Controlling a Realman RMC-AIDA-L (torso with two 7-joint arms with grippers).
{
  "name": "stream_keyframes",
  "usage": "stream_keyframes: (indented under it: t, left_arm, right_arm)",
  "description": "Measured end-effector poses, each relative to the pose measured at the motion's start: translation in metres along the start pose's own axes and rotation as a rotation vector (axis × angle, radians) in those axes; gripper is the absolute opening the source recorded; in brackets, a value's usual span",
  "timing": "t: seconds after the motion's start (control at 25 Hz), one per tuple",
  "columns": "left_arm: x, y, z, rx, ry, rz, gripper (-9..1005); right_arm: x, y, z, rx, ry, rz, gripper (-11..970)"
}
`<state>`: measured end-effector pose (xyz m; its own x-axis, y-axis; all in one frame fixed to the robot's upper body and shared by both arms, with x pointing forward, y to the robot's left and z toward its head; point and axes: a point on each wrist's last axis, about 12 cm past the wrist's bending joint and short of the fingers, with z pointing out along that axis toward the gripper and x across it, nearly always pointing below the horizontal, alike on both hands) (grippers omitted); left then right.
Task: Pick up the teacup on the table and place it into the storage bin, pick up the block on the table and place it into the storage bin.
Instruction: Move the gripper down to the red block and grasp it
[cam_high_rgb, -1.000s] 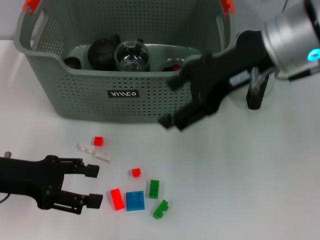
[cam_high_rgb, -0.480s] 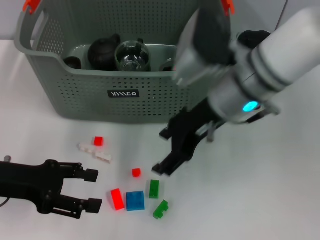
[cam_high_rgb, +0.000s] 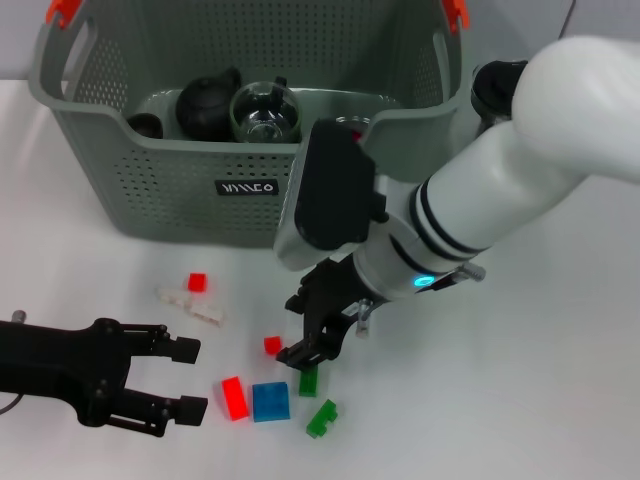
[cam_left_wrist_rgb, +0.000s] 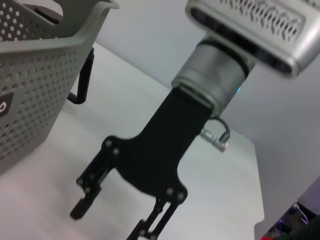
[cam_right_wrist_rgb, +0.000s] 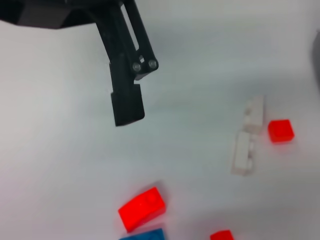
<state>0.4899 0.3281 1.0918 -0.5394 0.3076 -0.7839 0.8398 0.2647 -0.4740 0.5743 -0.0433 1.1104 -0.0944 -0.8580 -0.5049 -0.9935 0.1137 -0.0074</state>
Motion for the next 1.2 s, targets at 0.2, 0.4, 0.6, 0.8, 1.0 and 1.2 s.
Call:
stream_keyframes:
  t: [0.2, 0.4, 0.6, 0.8, 1.0, 1.2]
  left_arm:
    - [0.000, 0.000, 0.001, 0.002, -0.001, 0.000, 877]
    - [0.000, 0.000, 0.002, 0.002, -0.002, 0.001, 878]
    - [0.000, 0.000, 0.002, -0.001, -0.002, 0.002, 878]
    - [0.000, 0.000, 0.002, -0.001, -0.002, 0.001, 878]
    - [0.000, 0.000, 0.002, 0.000, -0.003, 0.000, 878]
    - [0.000, 0.000, 0.003, 0.001, -0.004, -0.001, 878]
  right_arm:
    - [-0.001, 0.003, 0.007, 0.017, -0.029, -0.006, 739]
    - [0.000, 0.005, 0.012, 0.027, -0.038, -0.003, 672]
    - [0.003, 0.005, 0.018, 0.047, -0.036, -0.008, 669]
    - [0.003, 0.006, 0.019, 0.053, -0.036, -0.014, 667]
    - [0.004, 0.006, 0.021, 0.063, -0.040, -0.022, 665]
    - [0.004, 0.009, 0.024, 0.056, -0.050, -0.040, 665]
